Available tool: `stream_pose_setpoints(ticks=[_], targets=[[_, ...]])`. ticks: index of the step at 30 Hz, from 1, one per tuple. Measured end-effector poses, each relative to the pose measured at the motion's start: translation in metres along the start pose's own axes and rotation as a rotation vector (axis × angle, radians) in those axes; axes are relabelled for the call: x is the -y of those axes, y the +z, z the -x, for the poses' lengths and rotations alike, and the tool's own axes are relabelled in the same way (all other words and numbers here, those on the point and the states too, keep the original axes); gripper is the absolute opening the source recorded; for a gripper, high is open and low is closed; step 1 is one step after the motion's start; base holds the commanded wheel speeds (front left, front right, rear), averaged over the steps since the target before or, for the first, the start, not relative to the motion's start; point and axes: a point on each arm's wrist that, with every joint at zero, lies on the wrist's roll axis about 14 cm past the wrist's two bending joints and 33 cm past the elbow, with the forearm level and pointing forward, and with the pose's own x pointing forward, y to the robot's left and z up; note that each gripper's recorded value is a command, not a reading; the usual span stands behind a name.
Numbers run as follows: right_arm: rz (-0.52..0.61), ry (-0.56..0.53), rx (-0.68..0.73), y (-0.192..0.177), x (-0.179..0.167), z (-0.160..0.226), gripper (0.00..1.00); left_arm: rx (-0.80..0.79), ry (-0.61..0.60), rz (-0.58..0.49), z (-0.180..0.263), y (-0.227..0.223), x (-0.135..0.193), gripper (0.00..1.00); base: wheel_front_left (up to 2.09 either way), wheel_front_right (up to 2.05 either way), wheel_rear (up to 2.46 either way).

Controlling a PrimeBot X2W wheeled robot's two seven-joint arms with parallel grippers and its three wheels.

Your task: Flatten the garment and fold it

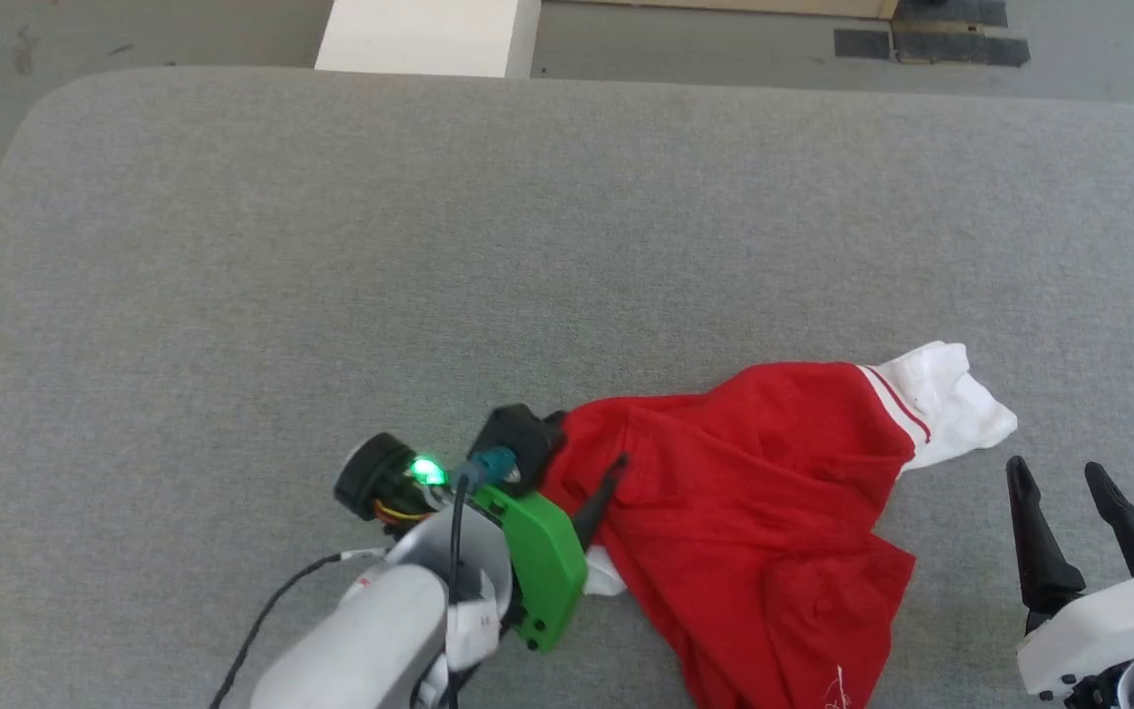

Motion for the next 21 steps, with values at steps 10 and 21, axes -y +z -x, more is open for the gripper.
stream_pose_setpoints(ticks=[10,21], targets=[[0.0,-0.025,-0.033,-0.01,0.008,-0.004,1.0,-0.29,0.012,0.004,-0.021,-0.065,-0.02,0.14,0.0,0.0,0.0],[-0.003,-0.02,-0.026,-0.008,0.006,-0.006,1.0,-0.055,0.099,-0.123,-0.036,0.006,-0.046,0.0,0.0,0.0,0.0]])
